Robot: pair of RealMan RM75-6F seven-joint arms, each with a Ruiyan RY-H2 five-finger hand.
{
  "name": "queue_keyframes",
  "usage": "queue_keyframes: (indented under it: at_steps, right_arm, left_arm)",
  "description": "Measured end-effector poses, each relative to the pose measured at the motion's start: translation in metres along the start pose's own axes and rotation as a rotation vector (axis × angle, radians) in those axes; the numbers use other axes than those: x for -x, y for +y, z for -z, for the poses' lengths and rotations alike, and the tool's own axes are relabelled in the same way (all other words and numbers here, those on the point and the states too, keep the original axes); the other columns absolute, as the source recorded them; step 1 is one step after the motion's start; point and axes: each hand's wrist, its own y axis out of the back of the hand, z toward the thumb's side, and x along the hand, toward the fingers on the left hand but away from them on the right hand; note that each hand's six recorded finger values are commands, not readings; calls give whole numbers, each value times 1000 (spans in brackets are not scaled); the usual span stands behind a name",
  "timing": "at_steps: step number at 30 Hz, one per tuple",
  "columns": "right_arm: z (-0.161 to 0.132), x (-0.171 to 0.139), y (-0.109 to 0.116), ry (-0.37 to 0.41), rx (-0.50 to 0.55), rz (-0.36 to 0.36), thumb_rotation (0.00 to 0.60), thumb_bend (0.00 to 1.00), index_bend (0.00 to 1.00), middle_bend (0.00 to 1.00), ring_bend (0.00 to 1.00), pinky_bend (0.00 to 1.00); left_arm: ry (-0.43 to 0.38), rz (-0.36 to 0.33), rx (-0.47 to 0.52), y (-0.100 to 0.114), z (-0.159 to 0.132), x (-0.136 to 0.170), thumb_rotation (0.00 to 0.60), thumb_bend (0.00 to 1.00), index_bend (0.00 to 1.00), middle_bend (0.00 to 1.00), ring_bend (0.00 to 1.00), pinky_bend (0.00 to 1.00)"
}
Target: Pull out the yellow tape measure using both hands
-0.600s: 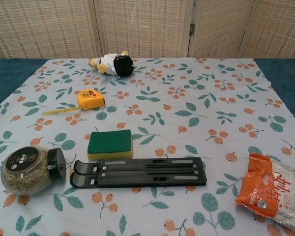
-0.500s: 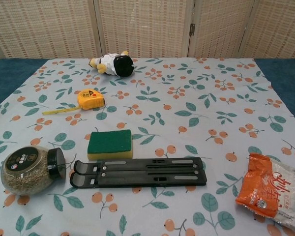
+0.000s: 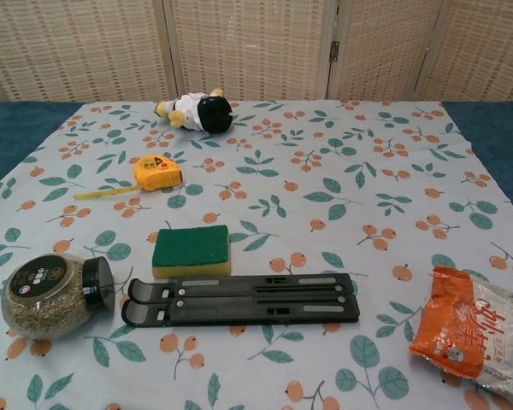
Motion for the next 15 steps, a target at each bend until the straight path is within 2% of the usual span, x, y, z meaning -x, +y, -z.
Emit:
queue_keyframes:
  at_steps: [6,15]
  right_arm:
    - [-4,4,0,13,1,-2,600,518,209,154,164,0]
    - [-4,7,-1,10,-2,-10,600,519,208,155,168,0]
  left_arm:
    - [-77,-2,18,3,-19,-33,600,300,366,302,234,1]
    - [-171,72,86,-7,-56,-94,600,297,295,285,218,0]
